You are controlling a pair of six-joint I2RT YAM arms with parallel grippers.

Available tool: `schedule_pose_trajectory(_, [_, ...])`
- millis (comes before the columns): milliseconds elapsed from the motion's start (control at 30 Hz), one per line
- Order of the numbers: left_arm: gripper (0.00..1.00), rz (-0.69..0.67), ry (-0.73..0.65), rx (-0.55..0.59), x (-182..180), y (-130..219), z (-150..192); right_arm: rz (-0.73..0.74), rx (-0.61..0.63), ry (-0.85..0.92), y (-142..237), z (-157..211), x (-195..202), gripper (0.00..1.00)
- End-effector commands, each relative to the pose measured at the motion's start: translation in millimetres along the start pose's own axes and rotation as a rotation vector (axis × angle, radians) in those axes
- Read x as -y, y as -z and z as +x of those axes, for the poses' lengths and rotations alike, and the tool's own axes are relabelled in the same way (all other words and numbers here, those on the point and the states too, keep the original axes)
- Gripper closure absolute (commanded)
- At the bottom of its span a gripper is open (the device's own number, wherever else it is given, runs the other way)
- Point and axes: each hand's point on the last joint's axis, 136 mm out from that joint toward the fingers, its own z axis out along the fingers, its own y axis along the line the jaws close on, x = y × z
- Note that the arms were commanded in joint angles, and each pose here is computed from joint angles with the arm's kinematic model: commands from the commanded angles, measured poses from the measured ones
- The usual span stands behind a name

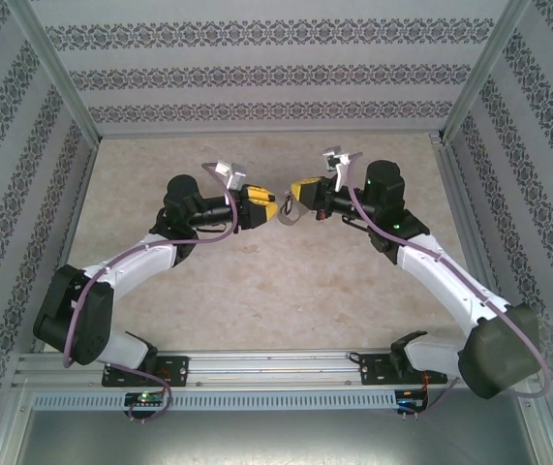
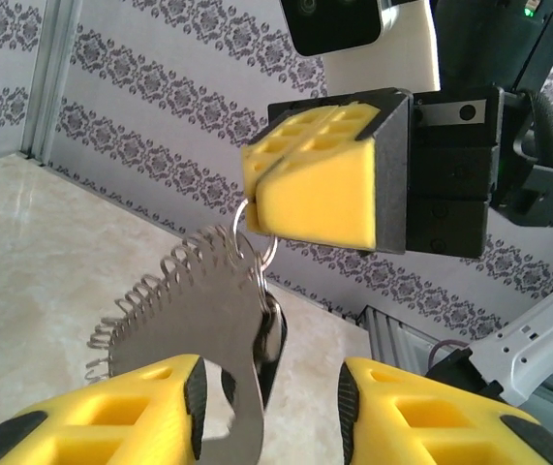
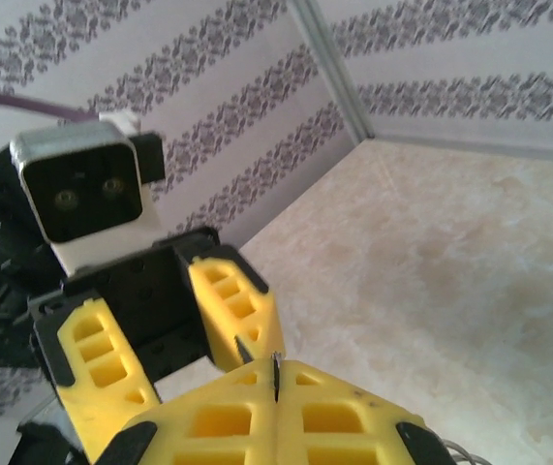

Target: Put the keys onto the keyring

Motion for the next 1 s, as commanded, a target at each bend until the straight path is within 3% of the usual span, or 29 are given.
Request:
schedule_pose_trajectory(0, [0.57,-0.028,-0.045,-0.040,-1,5,-5,-0.067,-0.096,0.059,0,8,-12,1.00])
schedule_pose_trajectory(367, [0.56,0.000,-0.038,-0.140,8,7,-4,-0.106,-0.221,0.077,-5,25,-15,1.00])
schedule_pose_trajectory(967, [0.58,0.075,0.045,-0.182,8,-3,1,-0.131,-0.243,0.097,-15,28,-23,1.00])
